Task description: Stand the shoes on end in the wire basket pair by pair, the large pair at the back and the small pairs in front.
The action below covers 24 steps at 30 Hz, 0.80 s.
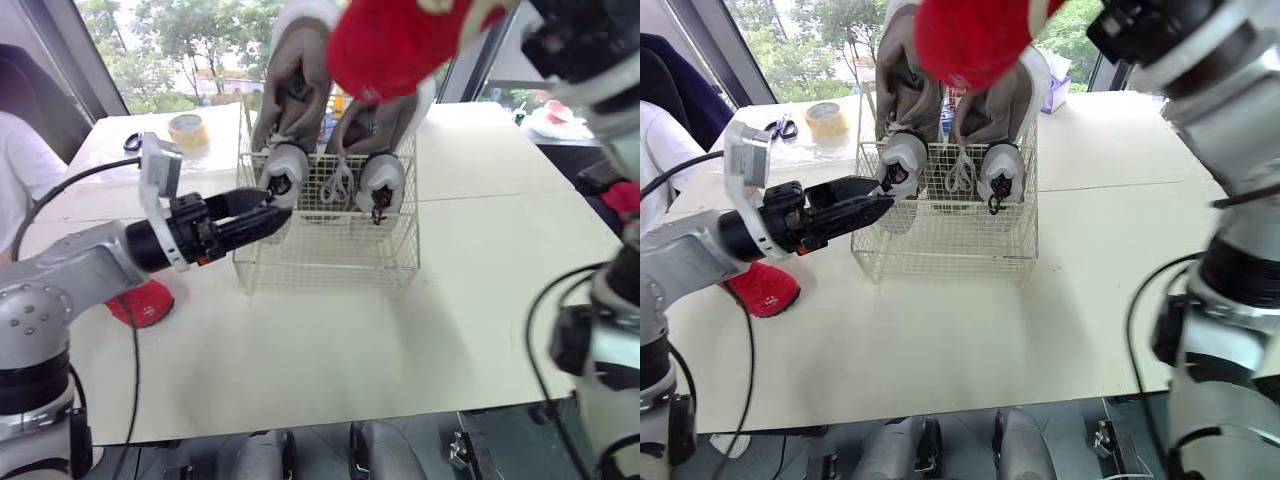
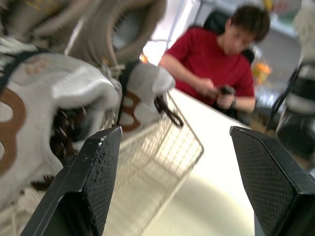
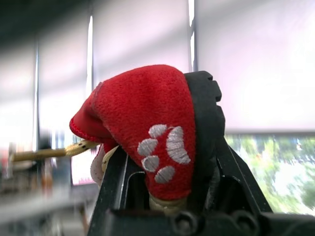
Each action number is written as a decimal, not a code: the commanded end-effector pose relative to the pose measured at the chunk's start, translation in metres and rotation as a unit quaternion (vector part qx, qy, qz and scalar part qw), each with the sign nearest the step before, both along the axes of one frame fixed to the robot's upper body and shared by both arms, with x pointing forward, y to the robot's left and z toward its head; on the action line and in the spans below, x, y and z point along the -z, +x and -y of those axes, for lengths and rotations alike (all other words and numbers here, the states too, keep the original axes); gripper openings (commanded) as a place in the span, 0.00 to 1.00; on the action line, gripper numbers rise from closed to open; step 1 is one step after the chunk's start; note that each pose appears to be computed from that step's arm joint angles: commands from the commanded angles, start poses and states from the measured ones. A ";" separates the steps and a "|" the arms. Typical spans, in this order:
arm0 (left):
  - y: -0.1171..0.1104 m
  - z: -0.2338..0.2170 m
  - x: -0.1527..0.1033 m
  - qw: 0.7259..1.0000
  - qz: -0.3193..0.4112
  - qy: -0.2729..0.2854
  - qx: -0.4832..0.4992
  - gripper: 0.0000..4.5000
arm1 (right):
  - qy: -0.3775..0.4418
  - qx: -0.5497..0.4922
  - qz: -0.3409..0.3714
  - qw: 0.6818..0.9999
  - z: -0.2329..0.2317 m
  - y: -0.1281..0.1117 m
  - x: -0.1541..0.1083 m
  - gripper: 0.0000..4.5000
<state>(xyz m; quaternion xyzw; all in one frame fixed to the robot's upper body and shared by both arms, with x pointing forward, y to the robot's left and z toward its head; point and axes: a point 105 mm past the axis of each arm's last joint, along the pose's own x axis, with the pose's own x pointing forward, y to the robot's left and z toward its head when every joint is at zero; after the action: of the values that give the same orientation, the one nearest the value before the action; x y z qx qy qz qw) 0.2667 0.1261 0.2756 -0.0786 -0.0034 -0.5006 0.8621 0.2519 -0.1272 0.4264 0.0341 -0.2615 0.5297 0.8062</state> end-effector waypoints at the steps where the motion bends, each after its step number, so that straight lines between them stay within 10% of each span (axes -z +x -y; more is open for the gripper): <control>1: -0.008 0.001 0.000 0.999 0.023 0.038 -0.013 0.80 | -0.105 0.002 -0.038 0.994 0.027 0.021 0.033 0.24; 24: -0.022 0.015 0.045 0.997 -0.069 -0.014 -0.026 0.80 | -0.245 -0.049 -0.075 0.965 0.006 0.044 0.152 0.24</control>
<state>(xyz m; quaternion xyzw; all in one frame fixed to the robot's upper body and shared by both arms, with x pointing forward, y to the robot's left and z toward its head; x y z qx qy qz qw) 0.2498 0.1131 0.2223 -0.1314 0.0656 -0.4648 0.8731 0.2917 -0.1437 0.2997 -0.1207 -0.1072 0.5990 0.7843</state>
